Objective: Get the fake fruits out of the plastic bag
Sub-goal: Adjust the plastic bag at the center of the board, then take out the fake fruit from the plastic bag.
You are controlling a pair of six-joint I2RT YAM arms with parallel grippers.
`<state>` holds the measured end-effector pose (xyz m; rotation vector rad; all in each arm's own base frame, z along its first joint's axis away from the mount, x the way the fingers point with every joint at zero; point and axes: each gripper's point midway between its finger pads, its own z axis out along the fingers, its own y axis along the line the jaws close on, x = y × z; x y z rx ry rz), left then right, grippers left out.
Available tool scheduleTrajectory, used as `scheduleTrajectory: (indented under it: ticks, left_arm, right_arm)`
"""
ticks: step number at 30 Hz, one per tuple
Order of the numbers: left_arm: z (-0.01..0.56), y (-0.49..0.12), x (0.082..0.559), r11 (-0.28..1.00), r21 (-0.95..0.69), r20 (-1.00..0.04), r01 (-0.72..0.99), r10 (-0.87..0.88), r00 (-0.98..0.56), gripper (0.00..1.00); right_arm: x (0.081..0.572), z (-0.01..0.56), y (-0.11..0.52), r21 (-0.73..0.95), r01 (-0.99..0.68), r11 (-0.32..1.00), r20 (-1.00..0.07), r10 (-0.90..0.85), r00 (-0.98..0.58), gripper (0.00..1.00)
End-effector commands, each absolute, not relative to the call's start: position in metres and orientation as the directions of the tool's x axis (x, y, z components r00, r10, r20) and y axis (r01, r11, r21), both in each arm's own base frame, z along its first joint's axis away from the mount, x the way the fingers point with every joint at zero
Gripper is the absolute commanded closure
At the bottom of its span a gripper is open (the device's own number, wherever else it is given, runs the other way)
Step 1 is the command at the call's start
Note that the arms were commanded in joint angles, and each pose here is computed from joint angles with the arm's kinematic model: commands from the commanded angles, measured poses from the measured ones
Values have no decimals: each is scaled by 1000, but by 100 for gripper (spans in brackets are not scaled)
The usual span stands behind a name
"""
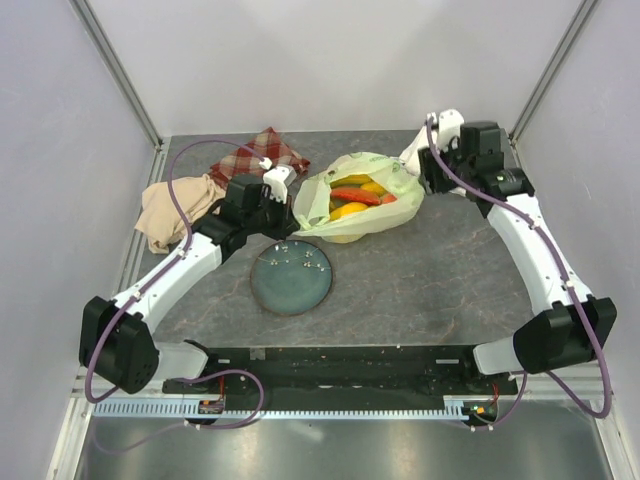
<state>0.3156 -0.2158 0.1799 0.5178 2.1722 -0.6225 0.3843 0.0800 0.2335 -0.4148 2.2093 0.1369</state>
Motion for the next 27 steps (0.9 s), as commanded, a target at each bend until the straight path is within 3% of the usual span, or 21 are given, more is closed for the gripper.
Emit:
scheduleTrajectory:
  ticks: [1, 4, 10, 13, 22, 27]
  left_arm:
    - [183, -208, 315, 794, -208, -804, 571, 194, -562, 98]
    - [178, -208, 315, 793, -210, -804, 572, 193, -563, 98]
    - [171, -200, 320, 831, -198, -796, 520, 174, -580, 98]
    - [177, -195, 328, 854, -239, -791, 461, 104, -603, 99]
    - [179, -196, 332, 855, -277, -780, 438, 65, -622, 98]
    - [176, -197, 331, 852, -288, -773, 438, 64, -632, 98]
  right_arm:
    - [391, 327, 158, -168, -601, 782, -897, -374, -236, 40]
    - [390, 318, 199, -189, -708, 680, -889, -425, -171, 39]
    - [436, 308, 240, -158, -741, 652, -902, -401, -160, 44]
    - [447, 260, 249, -159, -794, 586, -852, -488, -190, 49]
    - [441, 189, 276, -197, -889, 413, -765, -632, -124, 54]
    - [430, 177, 293, -192, -916, 352, -747, -658, -97, 55]
